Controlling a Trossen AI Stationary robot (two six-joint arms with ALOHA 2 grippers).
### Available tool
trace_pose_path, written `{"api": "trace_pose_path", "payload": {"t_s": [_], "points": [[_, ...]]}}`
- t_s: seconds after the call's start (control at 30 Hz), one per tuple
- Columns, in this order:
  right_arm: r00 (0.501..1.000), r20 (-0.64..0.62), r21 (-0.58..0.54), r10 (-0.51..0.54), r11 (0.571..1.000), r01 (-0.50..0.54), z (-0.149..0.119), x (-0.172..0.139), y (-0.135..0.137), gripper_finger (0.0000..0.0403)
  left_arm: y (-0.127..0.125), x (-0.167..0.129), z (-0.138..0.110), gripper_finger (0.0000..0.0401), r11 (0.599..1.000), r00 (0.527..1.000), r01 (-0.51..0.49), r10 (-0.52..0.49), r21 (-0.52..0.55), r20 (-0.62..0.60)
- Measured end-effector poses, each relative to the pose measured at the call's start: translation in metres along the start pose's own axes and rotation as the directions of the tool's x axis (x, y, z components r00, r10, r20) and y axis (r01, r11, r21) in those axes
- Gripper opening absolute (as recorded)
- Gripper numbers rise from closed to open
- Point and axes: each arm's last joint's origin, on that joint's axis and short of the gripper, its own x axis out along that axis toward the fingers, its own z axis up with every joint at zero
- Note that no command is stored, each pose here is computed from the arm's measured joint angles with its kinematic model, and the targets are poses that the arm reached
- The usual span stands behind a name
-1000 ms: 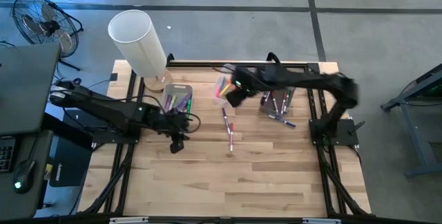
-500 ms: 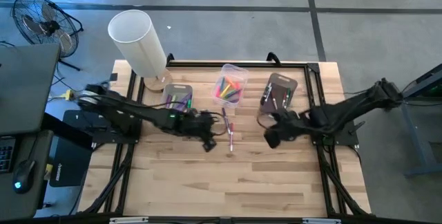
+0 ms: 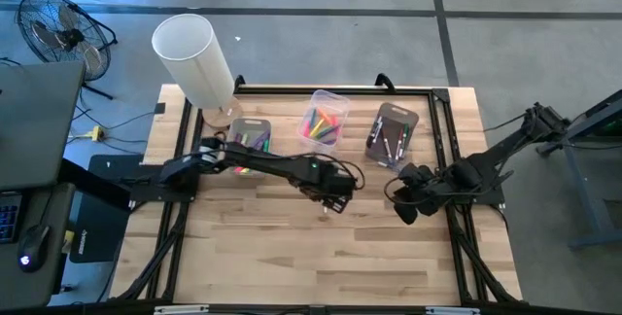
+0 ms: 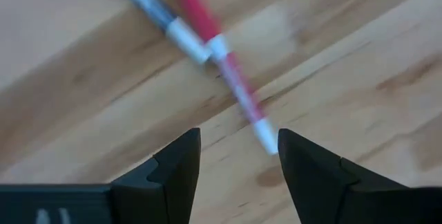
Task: Pick & Place Markers
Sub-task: Put the pink highlighter into the black bin
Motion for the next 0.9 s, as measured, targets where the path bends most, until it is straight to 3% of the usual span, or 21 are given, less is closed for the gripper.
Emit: {"api": "trace_pose_path", "payload": {"t_s": [0.47, 0.6, 0.73, 0.9], "points": [[0.997, 0.025, -0.089, 0.071, 0.994, -0.069, 0.002, -0.014, -0.003, 0.0112, -0.012, 0.054, 0.001, 0.0189, 0.991, 0.997, 0.015, -0.024, -0.131, -0.068], [0.997, 0.026, -0.097, 0.072, 0.993, -0.069, 0.002, -0.014, -0.003, 0.0112, -0.014, 0.056, 0.0, 0.0179, 0.988, 0.994, 0.031, -0.047, -0.15, -0.104], [0.997, 0.031, -0.119, 0.075, 0.99, -0.071, 0.003, -0.014, -0.002, 0.0112, -0.016, 0.056, -0.003, 0.014, 0.986, 0.994, 0.034, -0.05, -0.165, -0.095], [0.997, 0.04, -0.138, 0.071, 0.988, -0.065, 0.003, -0.014, -0.003, 0.0112, -0.014, 0.057, -0.004, 0.0051, 0.989, 0.994, 0.024, -0.039, -0.146, -0.099]]}}
